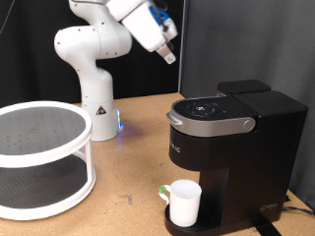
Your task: Make a cup of coffee with the keurig machine
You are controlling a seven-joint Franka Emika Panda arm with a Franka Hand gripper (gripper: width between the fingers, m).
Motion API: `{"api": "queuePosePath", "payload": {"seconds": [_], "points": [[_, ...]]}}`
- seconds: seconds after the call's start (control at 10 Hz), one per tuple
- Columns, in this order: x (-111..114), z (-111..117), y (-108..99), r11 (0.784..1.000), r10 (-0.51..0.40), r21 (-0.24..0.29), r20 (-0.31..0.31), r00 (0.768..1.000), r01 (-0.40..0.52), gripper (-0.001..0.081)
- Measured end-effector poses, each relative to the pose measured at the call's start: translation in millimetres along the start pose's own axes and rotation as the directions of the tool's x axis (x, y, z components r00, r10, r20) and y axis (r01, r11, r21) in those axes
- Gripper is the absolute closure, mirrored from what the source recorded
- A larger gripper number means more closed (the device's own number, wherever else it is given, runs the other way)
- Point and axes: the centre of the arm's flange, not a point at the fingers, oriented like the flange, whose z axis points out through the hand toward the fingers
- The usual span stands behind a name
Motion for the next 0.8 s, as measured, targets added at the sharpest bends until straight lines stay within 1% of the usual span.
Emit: {"api": "queuePosePath", "payload": {"seconds": [0.1, 0.2, 0.3, 0.5, 0.6, 0.7, 0.8], "points": [[11.7, 2.4, -6.5, 1.0, 0.0, -0.02, 0.074, 0.997, 0.002, 0.0001], [22.3, 5.2, -10.3, 1.0, 0.0, -0.027, 0.131, 0.991, 0.003, 0.0001], [33.5, 11.0, -7.7, 1.0, 0.005, -0.026, 0.184, 0.983, 0.0, 0.0001], [34.2, 10.5, -7.2, 0.999, -0.009, -0.033, 0.159, 0.987, 0.014, 0.0001], [39.4, 9.5, -10.1, 0.998, -0.035, -0.044, 0.165, 0.986, 0.042, 0.0001], [49.5, 7.8, -15.1, 0.993, -0.077, -0.073, 0.189, 0.979, 0.092, 0.0001], [61.2, 7.7, -19.8, 0.984, -0.12, -0.105, 0.23, 0.966, 0.147, 0.0001]]}}
